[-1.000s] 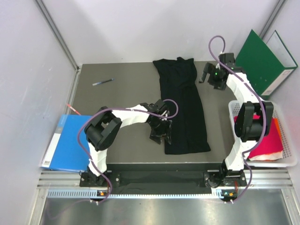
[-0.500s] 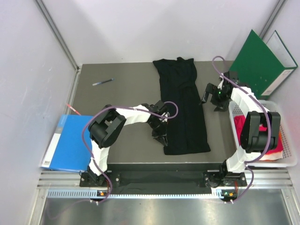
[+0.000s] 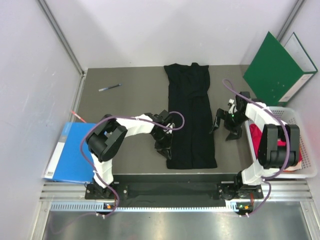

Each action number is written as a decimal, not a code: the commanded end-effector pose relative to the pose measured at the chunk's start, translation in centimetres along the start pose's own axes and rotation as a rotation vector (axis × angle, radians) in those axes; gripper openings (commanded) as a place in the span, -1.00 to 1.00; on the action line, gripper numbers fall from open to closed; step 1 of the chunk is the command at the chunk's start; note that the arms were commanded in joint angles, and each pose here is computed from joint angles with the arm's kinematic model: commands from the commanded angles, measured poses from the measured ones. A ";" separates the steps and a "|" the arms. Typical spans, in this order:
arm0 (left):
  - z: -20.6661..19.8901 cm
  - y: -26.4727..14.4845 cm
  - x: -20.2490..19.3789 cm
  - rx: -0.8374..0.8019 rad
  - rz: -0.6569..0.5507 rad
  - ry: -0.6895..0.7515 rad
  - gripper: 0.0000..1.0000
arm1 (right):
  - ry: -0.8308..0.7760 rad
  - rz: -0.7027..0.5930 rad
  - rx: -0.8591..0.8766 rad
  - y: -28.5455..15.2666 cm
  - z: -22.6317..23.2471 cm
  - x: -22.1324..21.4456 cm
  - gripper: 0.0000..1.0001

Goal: Fold and stack the t-shirts
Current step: Grab the bottom of the folded rectangular tshirt with both arms, then fold the folded rectangular tshirt in 1/3 of the way

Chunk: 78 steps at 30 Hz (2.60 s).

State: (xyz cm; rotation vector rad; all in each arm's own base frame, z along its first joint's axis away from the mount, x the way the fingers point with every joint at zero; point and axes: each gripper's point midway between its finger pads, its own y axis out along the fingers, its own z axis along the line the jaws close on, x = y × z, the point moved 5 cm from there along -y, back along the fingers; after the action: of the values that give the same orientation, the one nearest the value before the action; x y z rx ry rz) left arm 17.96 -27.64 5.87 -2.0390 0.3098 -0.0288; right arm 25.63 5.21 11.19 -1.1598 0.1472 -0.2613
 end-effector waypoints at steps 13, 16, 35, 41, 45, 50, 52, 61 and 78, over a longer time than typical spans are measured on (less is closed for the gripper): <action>3.1 0.9 -3.1 0.070 0.012 -0.072 0.30 | 0.085 0.215 0.104 0.4 -1.4 -10.9 0.71; 2.9 1.4 -3.1 0.037 0.008 -0.102 0.28 | 0.098 0.227 0.084 0.9 -1.7 -11.0 0.55; 1.4 2.9 0.7 0.012 -0.060 -0.120 -0.40 | 0.089 0.287 -0.014 4.6 -3.0 -10.5 0.02; 1.5 3.0 0.6 0.020 -0.046 -0.131 -1.00 | 0.103 0.382 0.035 5.8 -2.7 -11.7 -0.72; 1.4 2.5 0.6 0.021 -0.046 -0.132 -1.00 | 0.105 0.409 0.084 5.3 -1.8 -12.3 -1.00; 0.3 0.2 1.3 0.015 -0.064 -0.134 -1.00 | 0.059 0.315 0.168 2.9 0.4 -10.6 -1.00; -0.1 -1.1 2.0 0.036 -0.058 -0.150 -1.00 | 0.029 0.264 0.200 2.2 1.3 -9.5 -1.00; -2.5 -6.1 6.9 0.019 -0.139 -0.117 -1.00 | -0.051 0.066 0.348 -0.5 5.3 -4.6 -1.00; -4.0 -12.1 15.4 -0.134 -0.310 -0.102 -1.00 | -0.152 -0.215 0.452 -1.9 9.9 6.2 -1.00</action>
State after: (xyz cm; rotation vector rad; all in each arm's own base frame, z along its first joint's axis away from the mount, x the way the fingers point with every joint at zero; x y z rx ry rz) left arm 32.59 -28.66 14.84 -2.1268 -0.0452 -0.0504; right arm 30.46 11.30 15.48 -0.7729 -0.0623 -0.3196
